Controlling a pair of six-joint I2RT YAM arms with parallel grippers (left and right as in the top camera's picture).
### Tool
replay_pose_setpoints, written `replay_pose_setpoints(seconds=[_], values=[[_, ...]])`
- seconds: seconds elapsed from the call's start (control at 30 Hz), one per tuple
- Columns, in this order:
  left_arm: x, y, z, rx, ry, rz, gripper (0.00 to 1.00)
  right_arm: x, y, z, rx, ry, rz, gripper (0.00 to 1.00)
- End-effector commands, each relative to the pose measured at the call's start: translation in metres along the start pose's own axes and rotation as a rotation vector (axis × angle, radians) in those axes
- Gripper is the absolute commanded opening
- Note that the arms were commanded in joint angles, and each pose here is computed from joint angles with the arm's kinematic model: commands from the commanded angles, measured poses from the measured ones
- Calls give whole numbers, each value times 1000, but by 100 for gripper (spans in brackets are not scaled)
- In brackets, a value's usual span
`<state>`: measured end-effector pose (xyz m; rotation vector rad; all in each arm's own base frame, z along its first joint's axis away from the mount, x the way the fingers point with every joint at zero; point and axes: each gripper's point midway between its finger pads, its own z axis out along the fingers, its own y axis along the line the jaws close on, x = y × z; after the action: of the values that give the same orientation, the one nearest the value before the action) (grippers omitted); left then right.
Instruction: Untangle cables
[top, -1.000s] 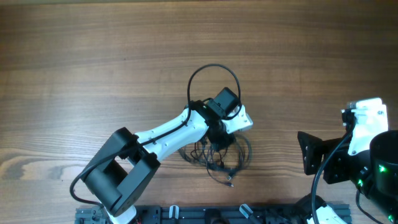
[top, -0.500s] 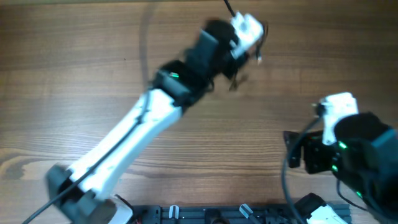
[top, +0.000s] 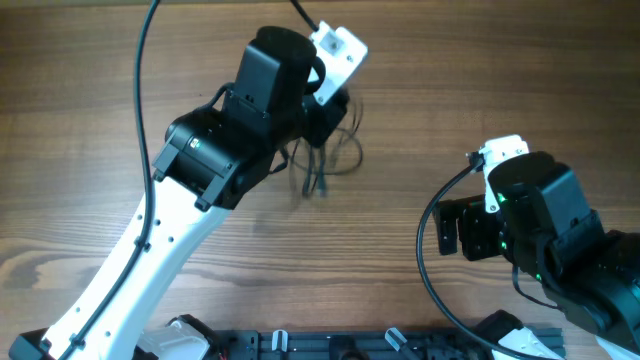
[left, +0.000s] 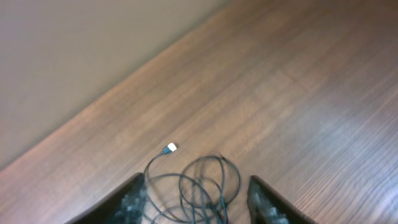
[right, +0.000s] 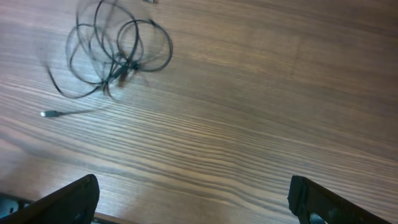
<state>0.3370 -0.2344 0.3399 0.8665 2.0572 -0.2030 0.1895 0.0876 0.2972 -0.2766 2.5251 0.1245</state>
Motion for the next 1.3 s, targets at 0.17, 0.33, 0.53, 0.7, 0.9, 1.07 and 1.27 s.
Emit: replay_pose_setpoints(seconds=[0.17,0.33,0.53,0.7,0.9,1.07,1.27], values=[[5,-4,-5,19,17,-62,49,4,27,7,-139,53,-78,100],[17,27,-7,-120,57,-222,16,6,33,38,-114,156,-88,100],[57,109,-21,-351,99,-621,62,2,70,112,-217,264,-191,100],[107,126,-34,-332,237,-823,94,-21,123,169,-437,240,-294,100],[145,121,-49,-343,393,-883,97,-36,151,240,-511,187,-373,100],[161,109,-56,-334,479,-890,96,-38,167,293,-547,158,-388,100],[164,100,-58,-297,508,-901,97,-47,180,330,-572,101,-332,72]])
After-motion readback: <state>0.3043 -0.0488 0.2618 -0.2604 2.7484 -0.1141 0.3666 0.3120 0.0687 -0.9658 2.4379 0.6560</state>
